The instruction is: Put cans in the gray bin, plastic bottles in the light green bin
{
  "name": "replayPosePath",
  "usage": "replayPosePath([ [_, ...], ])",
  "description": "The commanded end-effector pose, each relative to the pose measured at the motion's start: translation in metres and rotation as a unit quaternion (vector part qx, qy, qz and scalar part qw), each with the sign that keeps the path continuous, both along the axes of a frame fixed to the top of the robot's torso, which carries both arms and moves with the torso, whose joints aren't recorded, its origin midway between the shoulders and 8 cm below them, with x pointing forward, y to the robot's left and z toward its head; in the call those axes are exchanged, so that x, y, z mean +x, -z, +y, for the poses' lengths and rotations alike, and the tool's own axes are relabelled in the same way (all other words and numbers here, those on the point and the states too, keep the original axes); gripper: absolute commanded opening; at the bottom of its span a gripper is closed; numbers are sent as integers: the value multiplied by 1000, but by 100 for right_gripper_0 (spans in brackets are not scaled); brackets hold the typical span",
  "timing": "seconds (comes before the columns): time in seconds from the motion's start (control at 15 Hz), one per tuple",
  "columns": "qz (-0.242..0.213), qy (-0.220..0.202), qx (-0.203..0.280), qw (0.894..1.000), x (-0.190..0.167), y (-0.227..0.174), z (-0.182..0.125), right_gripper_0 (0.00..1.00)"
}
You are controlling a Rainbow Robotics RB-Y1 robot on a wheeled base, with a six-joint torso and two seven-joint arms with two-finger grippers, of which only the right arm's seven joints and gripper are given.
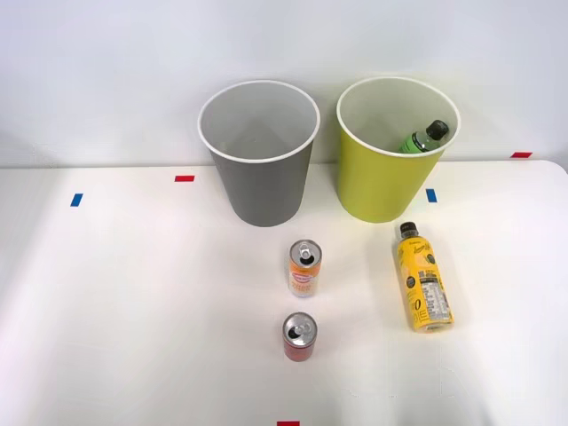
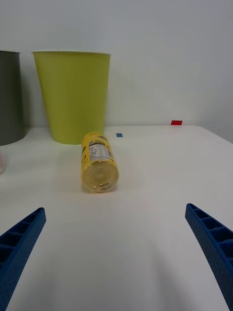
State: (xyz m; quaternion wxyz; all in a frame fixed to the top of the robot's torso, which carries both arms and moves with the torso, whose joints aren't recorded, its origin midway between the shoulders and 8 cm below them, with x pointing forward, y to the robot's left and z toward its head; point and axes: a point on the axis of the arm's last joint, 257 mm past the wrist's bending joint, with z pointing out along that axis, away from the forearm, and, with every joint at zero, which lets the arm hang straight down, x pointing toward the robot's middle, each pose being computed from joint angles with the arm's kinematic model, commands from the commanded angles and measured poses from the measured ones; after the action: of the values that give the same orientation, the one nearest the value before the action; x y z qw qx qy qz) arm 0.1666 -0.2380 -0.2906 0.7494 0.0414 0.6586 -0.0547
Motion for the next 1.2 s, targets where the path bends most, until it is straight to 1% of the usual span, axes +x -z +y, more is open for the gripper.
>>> replayPosePath([
  [0.07,0,0,0,1000,0,0,0,100],
  [1.2,0,0,0,1000,0,0,0,100],
])
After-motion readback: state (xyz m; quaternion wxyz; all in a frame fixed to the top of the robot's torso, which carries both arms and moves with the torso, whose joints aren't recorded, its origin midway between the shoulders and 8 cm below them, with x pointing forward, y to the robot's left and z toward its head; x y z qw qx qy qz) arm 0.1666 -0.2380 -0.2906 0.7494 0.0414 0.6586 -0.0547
